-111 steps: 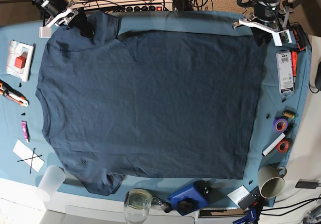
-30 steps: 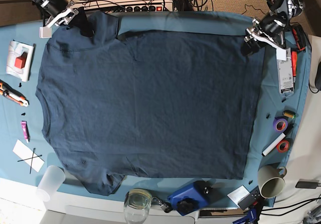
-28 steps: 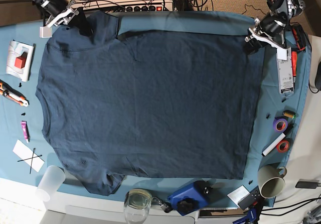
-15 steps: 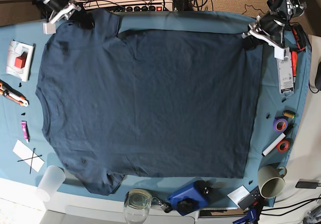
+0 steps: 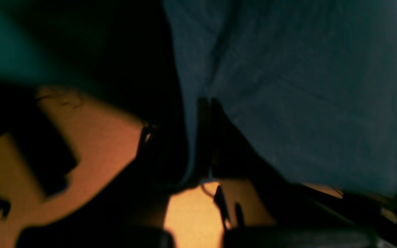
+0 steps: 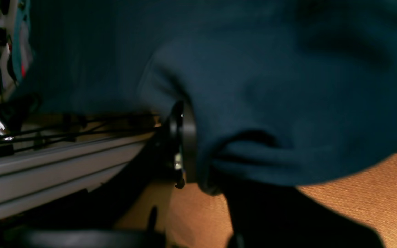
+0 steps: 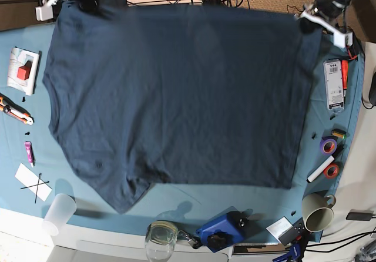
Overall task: Fold the T-shirt properly
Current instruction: 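Lift the gripped shirt edge up with both grippers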
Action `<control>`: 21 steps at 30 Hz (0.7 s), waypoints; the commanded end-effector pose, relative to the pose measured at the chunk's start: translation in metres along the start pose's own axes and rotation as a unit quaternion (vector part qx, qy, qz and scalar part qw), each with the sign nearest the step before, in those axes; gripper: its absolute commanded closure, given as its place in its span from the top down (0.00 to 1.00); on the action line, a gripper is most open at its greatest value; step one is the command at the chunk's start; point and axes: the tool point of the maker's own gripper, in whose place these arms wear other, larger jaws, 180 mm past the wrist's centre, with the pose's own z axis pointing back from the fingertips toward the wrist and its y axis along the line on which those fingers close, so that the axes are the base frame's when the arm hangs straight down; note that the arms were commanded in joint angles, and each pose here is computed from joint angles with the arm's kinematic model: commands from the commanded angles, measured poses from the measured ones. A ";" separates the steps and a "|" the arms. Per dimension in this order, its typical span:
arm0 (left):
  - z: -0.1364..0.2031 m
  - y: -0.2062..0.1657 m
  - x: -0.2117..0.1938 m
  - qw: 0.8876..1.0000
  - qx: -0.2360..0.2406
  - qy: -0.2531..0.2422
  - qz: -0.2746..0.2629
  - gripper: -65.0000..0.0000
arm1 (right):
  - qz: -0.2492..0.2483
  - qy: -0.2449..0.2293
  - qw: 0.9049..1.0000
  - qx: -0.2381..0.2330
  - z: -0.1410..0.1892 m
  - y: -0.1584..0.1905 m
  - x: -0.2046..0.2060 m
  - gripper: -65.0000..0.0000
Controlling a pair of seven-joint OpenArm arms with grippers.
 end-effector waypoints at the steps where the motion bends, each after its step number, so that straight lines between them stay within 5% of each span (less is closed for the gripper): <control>1: 0.007 0.000 0.006 1.000 -0.004 -0.014 0.001 0.00 | 0.006 -0.010 1.000 0.000 0.008 0.001 0.007 0.00; 10: 0.014 -0.009 0.001 0.999 -0.028 -0.008 0.015 0.00 | 0.009 -0.017 1.000 -0.003 0.008 0.000 0.011 0.00; 21: 0.030 -0.037 0.049 0.993 -0.032 -0.097 -0.053 0.00 | 0.057 -0.054 0.996 -0.030 -0.009 -0.010 0.050 0.00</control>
